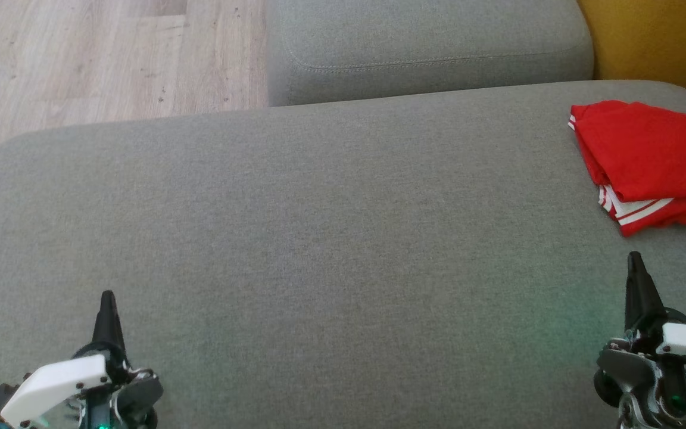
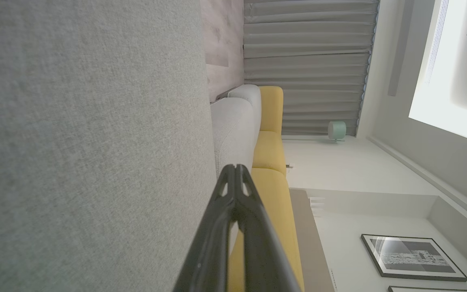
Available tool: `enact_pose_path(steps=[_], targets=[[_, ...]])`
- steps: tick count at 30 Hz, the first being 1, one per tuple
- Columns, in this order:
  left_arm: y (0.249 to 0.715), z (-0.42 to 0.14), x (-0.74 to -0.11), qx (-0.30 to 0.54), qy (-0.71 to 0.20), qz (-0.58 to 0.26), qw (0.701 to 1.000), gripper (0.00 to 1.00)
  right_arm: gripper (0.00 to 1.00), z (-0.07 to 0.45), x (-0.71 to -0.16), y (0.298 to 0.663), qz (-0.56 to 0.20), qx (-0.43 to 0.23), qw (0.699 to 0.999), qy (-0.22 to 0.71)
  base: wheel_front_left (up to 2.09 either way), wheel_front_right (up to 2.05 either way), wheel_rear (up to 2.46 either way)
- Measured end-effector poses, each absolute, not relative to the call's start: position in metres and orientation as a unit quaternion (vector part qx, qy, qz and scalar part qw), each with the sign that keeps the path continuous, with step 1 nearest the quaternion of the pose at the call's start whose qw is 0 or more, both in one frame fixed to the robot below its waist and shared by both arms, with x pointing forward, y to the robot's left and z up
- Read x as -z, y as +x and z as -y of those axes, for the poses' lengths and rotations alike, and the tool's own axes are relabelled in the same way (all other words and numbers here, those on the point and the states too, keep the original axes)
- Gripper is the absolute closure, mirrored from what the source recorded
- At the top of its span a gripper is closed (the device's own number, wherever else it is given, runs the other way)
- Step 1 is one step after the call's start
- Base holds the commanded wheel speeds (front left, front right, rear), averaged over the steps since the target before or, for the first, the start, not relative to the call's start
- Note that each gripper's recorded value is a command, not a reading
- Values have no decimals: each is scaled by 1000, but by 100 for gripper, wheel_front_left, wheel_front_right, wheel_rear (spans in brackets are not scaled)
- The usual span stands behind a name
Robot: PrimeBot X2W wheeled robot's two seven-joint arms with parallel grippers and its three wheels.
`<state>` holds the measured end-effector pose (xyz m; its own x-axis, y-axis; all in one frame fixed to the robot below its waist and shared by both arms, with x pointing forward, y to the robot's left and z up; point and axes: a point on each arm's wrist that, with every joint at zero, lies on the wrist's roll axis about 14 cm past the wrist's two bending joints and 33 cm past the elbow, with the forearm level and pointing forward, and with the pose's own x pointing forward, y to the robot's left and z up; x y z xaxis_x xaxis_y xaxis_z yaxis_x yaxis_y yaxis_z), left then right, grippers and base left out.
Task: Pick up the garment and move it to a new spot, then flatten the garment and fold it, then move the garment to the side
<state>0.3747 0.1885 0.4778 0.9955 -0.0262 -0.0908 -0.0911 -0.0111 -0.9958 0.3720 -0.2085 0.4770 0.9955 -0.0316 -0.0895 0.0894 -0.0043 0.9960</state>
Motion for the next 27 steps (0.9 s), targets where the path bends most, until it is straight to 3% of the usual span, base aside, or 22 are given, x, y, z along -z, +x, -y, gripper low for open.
enact_pose_path(steps=[27], targets=[[375,-188,-478,-23,-711,-41,702,100,100,209,-477,372,-20,43,705,707,0,0,0]])
